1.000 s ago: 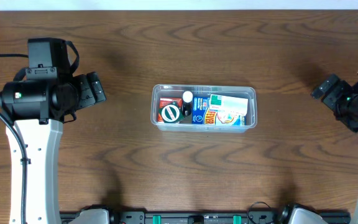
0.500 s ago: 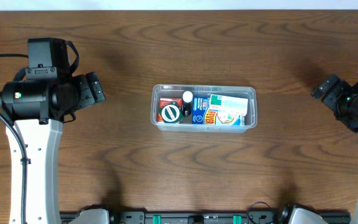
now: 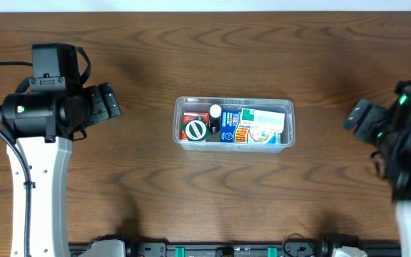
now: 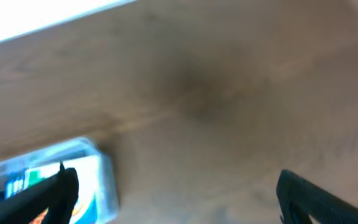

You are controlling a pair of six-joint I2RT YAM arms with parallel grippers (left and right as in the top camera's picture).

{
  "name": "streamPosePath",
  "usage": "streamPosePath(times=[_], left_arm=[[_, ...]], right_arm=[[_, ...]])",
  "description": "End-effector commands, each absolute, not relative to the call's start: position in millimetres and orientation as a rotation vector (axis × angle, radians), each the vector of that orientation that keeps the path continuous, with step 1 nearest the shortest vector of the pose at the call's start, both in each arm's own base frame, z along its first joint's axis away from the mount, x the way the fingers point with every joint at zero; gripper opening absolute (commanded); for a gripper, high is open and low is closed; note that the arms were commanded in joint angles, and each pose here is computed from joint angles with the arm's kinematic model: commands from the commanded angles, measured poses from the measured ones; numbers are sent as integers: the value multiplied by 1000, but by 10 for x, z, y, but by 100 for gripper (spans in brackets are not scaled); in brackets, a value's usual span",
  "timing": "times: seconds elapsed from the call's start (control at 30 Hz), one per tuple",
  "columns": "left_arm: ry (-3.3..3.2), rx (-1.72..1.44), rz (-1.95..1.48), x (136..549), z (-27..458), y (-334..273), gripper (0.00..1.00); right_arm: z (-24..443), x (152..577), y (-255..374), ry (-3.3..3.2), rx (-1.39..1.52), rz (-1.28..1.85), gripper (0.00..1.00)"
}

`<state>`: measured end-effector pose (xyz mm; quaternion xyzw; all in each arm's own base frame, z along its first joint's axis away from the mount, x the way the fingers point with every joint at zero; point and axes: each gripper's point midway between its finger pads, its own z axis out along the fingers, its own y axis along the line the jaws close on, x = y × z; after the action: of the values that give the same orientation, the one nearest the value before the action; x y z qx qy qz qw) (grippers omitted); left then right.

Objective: Pack container

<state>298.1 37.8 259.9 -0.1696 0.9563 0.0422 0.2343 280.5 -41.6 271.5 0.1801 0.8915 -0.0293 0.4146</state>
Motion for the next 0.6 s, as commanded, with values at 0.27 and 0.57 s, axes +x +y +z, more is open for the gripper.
streamPosePath(times=[0.27,0.57], left_arm=[[2612,-457,136,2989,2654,416,98],[2612,-458,137,2989,2654,417,98]], right_arm=[[1883,2248,-62,2179,56,-105,99],[1248,2003,-186,2148,110,-128,99]])
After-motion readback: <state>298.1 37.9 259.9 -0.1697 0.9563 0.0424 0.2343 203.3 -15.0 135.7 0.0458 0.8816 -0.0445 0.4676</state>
